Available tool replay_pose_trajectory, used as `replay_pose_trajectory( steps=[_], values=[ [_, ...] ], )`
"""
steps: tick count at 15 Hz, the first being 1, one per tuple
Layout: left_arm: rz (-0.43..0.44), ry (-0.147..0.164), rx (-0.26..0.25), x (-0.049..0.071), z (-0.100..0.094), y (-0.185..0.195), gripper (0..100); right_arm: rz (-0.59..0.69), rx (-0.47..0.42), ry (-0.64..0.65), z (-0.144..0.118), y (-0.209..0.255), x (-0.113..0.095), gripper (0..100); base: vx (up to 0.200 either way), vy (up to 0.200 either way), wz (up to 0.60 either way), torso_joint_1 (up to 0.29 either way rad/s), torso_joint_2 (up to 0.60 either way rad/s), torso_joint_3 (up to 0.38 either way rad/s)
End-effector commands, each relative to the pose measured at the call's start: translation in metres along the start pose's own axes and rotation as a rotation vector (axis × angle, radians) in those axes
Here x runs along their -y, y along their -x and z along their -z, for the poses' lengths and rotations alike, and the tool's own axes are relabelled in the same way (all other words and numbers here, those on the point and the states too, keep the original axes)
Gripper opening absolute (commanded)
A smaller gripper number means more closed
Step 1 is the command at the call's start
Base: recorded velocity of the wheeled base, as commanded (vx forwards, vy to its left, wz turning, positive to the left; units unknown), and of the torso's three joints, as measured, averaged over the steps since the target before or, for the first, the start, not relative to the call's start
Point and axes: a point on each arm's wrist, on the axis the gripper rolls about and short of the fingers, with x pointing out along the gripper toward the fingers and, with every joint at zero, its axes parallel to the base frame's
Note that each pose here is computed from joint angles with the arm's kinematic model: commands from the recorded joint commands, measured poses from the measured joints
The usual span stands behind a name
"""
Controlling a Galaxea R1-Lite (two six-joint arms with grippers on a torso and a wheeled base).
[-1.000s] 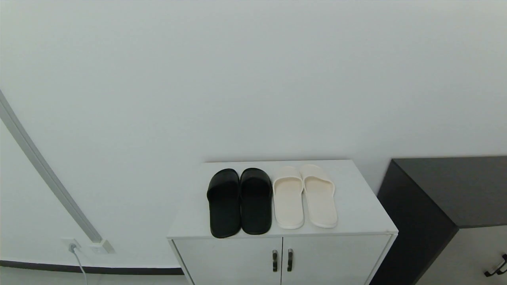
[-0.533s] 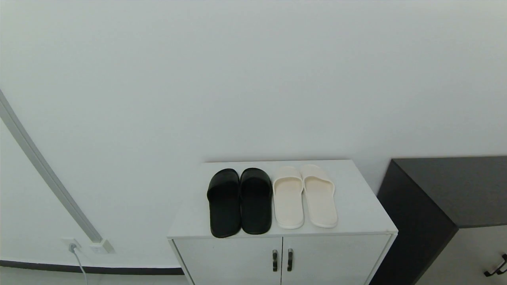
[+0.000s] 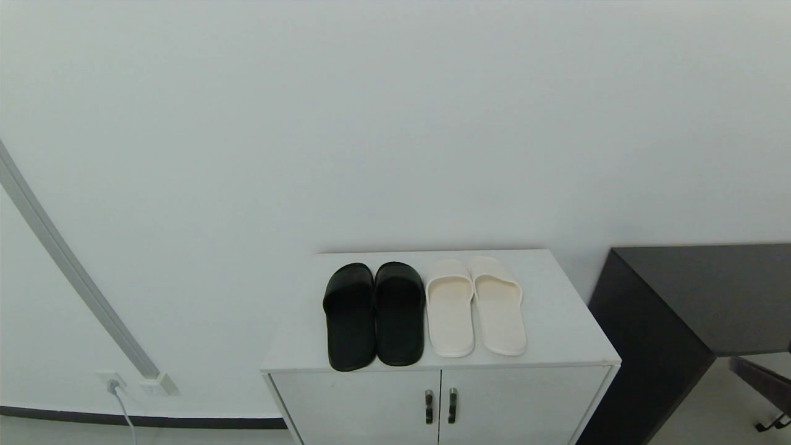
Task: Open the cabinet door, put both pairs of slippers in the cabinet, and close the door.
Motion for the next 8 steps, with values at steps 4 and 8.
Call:
replay_pose_trajectory(
  steps=[4, 8],
  values=[
    [-0.001, 0.002, -0.002, 0.000, 0.000, 0.000, 0, -0.045, -0.080, -0.036, -0.018, -0.077, -0.070, 100, 0.000, 0.000, 0.00, 0.000, 0.00, 0.000],
    [-0.001, 0.001, -0.002, 0.000, 0.000, 0.000, 0, 0.012, -0.048, -0.045, -0.019, -0.120, -0.101, 100, 0.000, 0.000, 0.00, 0.000, 0.00, 0.000]
  ],
)
